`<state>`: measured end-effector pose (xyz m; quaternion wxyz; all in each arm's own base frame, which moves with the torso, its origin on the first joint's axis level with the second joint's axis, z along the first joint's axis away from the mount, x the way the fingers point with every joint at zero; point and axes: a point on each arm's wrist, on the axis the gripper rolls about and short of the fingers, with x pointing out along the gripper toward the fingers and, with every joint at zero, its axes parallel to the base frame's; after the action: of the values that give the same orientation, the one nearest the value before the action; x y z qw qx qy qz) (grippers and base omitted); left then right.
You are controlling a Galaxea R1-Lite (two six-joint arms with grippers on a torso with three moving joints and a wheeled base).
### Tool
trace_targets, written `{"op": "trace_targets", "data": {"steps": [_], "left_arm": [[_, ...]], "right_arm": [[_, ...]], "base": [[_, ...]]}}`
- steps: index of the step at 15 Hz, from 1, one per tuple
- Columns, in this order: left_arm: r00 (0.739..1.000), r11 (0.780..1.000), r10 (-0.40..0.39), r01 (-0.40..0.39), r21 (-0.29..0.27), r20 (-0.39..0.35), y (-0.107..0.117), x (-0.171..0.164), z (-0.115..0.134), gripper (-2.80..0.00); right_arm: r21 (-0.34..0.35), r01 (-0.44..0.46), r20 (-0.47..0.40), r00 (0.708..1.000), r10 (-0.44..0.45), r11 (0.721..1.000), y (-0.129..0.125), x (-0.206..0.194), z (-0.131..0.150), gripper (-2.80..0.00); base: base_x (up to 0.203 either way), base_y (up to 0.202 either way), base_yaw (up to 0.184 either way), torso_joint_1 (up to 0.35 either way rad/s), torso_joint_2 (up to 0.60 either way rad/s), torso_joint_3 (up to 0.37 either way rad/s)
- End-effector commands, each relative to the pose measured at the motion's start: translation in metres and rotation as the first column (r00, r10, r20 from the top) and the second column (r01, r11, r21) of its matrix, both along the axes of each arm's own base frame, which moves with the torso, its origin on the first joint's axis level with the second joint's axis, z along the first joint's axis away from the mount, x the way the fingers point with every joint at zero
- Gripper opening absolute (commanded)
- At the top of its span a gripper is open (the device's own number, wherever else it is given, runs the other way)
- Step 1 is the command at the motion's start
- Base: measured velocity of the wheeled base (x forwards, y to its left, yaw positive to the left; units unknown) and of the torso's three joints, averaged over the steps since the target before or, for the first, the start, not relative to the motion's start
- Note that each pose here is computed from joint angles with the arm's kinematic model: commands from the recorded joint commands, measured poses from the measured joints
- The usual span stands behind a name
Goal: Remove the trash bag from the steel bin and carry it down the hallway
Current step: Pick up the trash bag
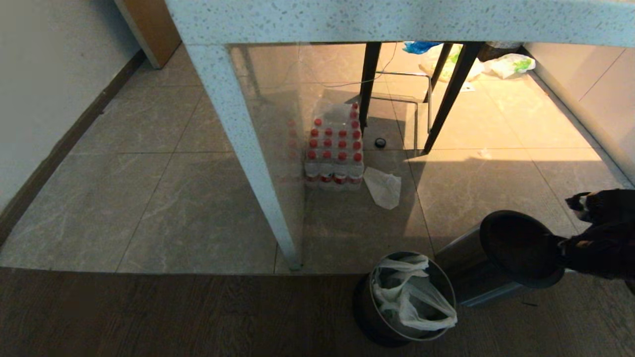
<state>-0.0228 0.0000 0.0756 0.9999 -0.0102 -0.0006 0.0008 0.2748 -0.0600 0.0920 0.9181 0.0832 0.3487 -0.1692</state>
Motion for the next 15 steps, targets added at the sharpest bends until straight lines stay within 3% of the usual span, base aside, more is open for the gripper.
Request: {"op": "trace_targets", "data": {"steps": [1, 2, 3, 4, 6, 8, 10, 12, 14, 15], "left_arm": [[1.000, 1.000, 0.000, 0.000, -0.001, 0.000, 0.000, 0.000, 0.000, -2.80], [1.000, 1.000, 0.001, -0.001, -0.001, -0.001, 0.000, 0.000, 0.000, -2.80], [1.000, 1.000, 0.000, 0.000, -0.001, 0.000, 0.000, 0.000, 0.000, -2.80], [1.000, 1.000, 0.001, -0.001, -0.001, 0.000, 0.000, 0.000, 0.000, -2.80], [1.000, 1.000, 0.000, 0.000, -0.001, 0.000, 0.000, 0.000, 0.000, -2.80], [1.000, 1.000, 0.000, 0.000, -0.001, -0.001, 0.000, 0.000, 0.000, -2.80], [1.000, 1.000, 0.000, 0.000, -0.001, -0.001, 0.000, 0.000, 0.000, -2.80], [1.000, 1.000, 0.000, 0.000, -0.001, -0.001, 0.000, 0.000, 0.000, -2.80], [1.000, 1.000, 0.001, -0.001, -0.001, 0.000, 0.000, 0.000, 0.000, -2.80], [1.000, 1.000, 0.000, 0.000, -0.001, 0.000, 0.000, 0.000, 0.000, -2.80]], "right_arm": [[0.000, -0.122, -0.027, 0.992, 0.122, 0.993, 0.036, -0.022, 0.021, -2.80], [-0.017, -0.207, -0.062, 0.977, 0.205, 0.978, 0.059, -0.028, 0.019, -2.80], [-0.067, -0.273, -0.106, 0.958, 0.266, 0.960, 0.076, -0.035, 0.016, -2.80], [-0.147, -0.353, -0.171, 0.929, 0.328, 0.924, 0.088, -0.041, 0.012, -2.80], [-0.244, -0.530, -0.272, 0.841, 0.468, 0.812, 0.103, -0.049, 0.007, -2.80], [-0.227, -0.644, -0.327, 0.757, 0.566, 0.730, 0.112, -0.063, 0.002, -2.80], [-0.159, -0.717, -0.382, 0.678, 0.628, 0.679, 0.116, -0.079, 0.002, -2.80], [-0.118, -0.765, -0.358, 0.628, 0.691, 0.634, 0.123, -0.084, 0.003, -2.80], [-0.122, -0.800, -0.383, 0.584, 0.716, 0.588, 0.125, -0.087, 0.000, -2.80], [-0.130, -0.832, -0.408, 0.540, 0.736, 0.539, 0.127, -0.090, -0.004, -2.80]], "base": [[0.000, 0.000, 0.000, 0.000, 0.00, 0.000], [0.000, 0.000, 0.000, 0.000, 0.00, 0.000], [0.000, 0.000, 0.000, 0.000, 0.00, 0.000], [0.000, 0.000, 0.000, 0.000, 0.00, 0.000], [0.000, 0.000, 0.000, 0.000, 0.00, 0.000], [0.000, 0.000, 0.000, 0.000, 0.00, 0.000], [0.000, 0.000, 0.000, 0.000, 0.00, 0.000], [0.000, 0.000, 0.000, 0.000, 0.00, 0.000], [0.000, 0.000, 0.000, 0.000, 0.00, 0.000], [0.000, 0.000, 0.000, 0.000, 0.00, 0.000]]}}
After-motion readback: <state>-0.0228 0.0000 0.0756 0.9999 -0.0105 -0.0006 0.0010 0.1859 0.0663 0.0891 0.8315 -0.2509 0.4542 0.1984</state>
